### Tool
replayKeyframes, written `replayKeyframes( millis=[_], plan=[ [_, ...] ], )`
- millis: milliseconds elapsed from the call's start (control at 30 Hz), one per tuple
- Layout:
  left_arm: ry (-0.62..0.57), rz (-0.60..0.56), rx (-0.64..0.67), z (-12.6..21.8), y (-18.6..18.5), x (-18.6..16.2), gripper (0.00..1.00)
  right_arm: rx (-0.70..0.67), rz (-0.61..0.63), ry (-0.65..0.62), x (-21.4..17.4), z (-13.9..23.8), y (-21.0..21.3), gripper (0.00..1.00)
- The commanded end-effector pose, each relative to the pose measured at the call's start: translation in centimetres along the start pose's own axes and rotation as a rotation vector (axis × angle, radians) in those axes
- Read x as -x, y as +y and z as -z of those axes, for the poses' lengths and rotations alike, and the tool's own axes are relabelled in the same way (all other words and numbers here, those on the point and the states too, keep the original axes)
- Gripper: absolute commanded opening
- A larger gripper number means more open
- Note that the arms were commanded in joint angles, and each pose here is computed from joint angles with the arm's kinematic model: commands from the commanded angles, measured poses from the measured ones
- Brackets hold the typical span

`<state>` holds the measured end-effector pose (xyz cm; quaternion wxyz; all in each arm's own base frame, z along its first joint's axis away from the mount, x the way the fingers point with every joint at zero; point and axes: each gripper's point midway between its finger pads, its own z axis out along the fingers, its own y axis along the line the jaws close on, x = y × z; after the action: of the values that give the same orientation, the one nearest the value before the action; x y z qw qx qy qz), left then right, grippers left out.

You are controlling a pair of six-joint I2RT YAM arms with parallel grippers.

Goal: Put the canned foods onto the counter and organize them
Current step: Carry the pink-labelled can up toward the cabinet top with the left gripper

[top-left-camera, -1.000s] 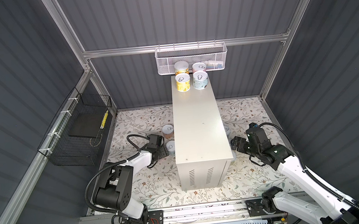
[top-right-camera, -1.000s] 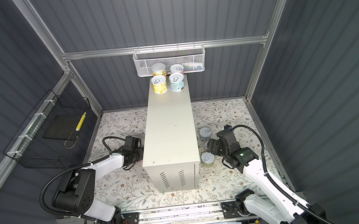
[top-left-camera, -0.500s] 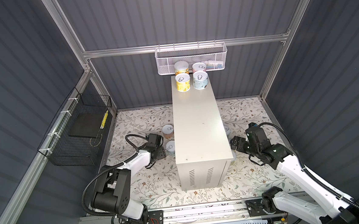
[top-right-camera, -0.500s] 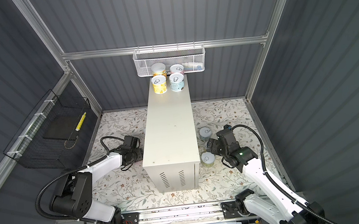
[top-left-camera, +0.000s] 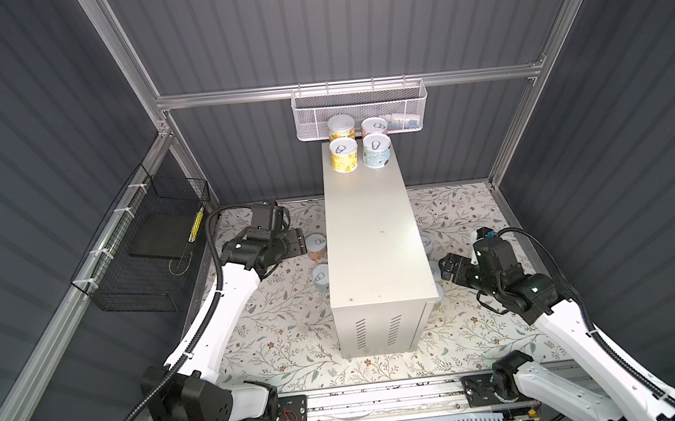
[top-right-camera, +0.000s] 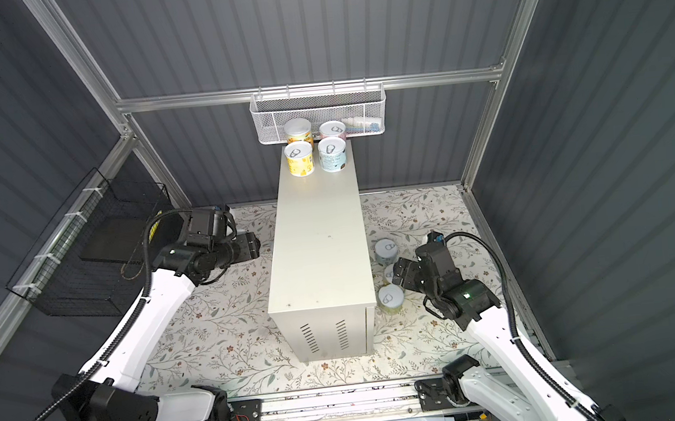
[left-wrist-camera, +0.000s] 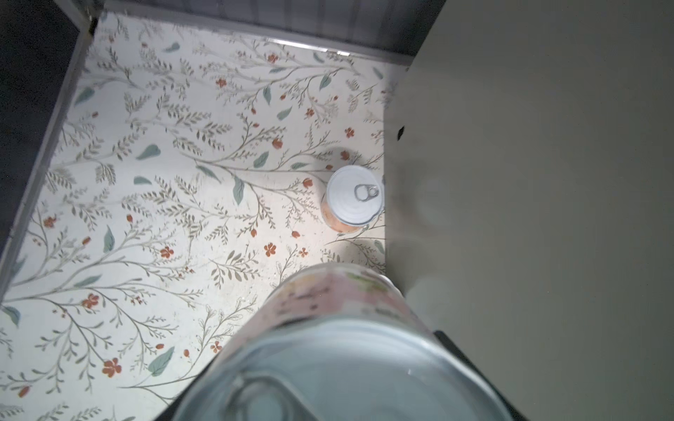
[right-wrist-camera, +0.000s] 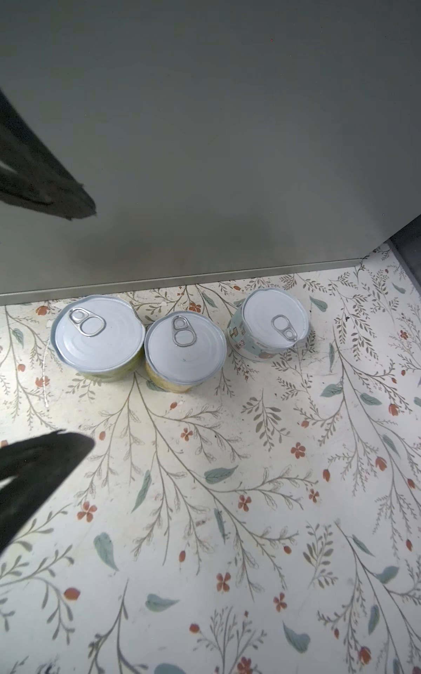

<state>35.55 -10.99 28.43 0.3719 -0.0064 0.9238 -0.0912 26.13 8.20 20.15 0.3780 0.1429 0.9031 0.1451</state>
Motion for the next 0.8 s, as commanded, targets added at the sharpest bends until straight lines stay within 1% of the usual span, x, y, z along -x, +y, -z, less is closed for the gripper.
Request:
replayKeyframes(
  millis=[0,167,267,367,500,667,767],
  plan=[
    [0.015,-0.088,-0.048,2.9,-1.0,1.4,0.0,-0.021,0.016,-0.018,0.8,1.0,-0.3,0.93],
    [0.016,-0.153,-0.041,4.4,-1.6,3.7,0.0,-0.013,0.0,-0.018,1.3,1.9,0.0,0.93],
    [-0.012,-0.182,-0.029,5.8,-1.7,5.5,0.0,0.0,-0.007,-0.036,1.5,2.2,0.2,0.93],
    [-0.04,-0.2,-0.047,7.3,-2.4,7.1,0.0,0.001,-0.006,-0.038,1.5,2.2,0.1,0.93],
    [-0.051,-0.262,-0.034,8.2,-3.5,8.2,0.0,0.005,-0.005,-0.051,1.7,2.2,0.2,0.93],
    [-0.09,-0.363,-0.045,9.2,-6.8,9.5,0.0,0.019,-0.024,-0.067,1.7,2.7,0.1,0.93],
    [-0.125,-0.369,-0.097,9.1,-8.6,10.6,0.0,0.034,-0.039,-0.067,1.4,2.9,0.1,0.93]
  ],
)
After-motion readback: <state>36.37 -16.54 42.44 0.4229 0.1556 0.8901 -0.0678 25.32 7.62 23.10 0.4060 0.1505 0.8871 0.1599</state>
